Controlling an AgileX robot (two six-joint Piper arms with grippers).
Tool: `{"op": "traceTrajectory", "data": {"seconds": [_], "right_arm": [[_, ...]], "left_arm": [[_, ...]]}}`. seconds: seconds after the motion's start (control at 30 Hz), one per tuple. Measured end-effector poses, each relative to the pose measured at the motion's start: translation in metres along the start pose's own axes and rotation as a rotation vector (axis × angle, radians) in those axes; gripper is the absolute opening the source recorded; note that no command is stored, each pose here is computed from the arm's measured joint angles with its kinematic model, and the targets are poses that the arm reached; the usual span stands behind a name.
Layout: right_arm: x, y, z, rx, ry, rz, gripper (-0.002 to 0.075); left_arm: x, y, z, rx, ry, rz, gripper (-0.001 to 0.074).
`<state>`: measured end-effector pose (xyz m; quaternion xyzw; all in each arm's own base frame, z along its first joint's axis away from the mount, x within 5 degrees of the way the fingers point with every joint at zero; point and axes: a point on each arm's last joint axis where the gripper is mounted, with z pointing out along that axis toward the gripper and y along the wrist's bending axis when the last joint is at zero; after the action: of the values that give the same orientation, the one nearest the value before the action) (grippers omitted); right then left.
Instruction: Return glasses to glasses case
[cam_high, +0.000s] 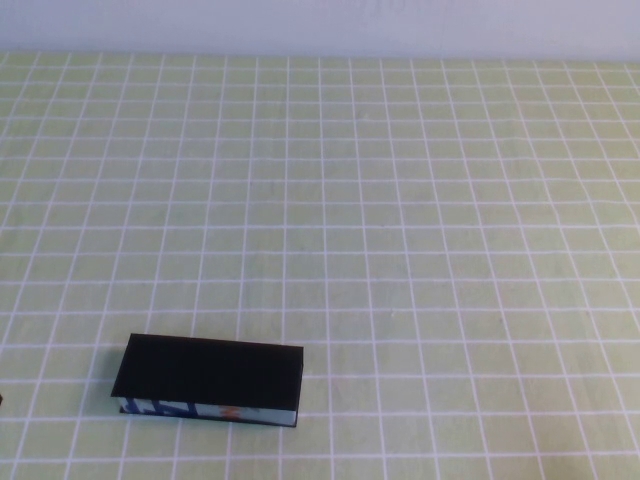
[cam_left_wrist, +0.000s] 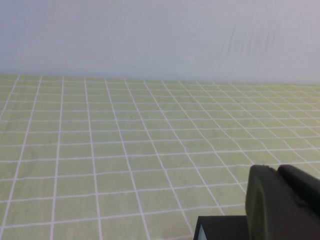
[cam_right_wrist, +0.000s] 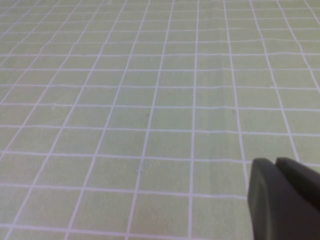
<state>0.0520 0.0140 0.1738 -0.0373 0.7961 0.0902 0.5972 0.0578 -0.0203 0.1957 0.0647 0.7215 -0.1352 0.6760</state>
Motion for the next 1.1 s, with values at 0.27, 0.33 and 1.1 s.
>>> {"op": "traceTrajectory", "data": {"seconds": [0.27,0.33,1.1], "right_arm": [[0.0,0.0,0.0,0.0,0.001,0.0,-0.0011],[0.0,0.0,0.0,0.0,0.001,0.0,-0.0011],[0.0,0.0,0.0,0.0,-0.001,0.002,-0.0011]], "left_arm": [[0.0,0.0,0.0,0.0,0.0,0.0,-0.0004],[0.0,0.0,0.0,0.0,0.0,0.0,-0.0004],[0.004,0.009,-0.005,-0.095,0.029,0.089,-0.0004]]}}
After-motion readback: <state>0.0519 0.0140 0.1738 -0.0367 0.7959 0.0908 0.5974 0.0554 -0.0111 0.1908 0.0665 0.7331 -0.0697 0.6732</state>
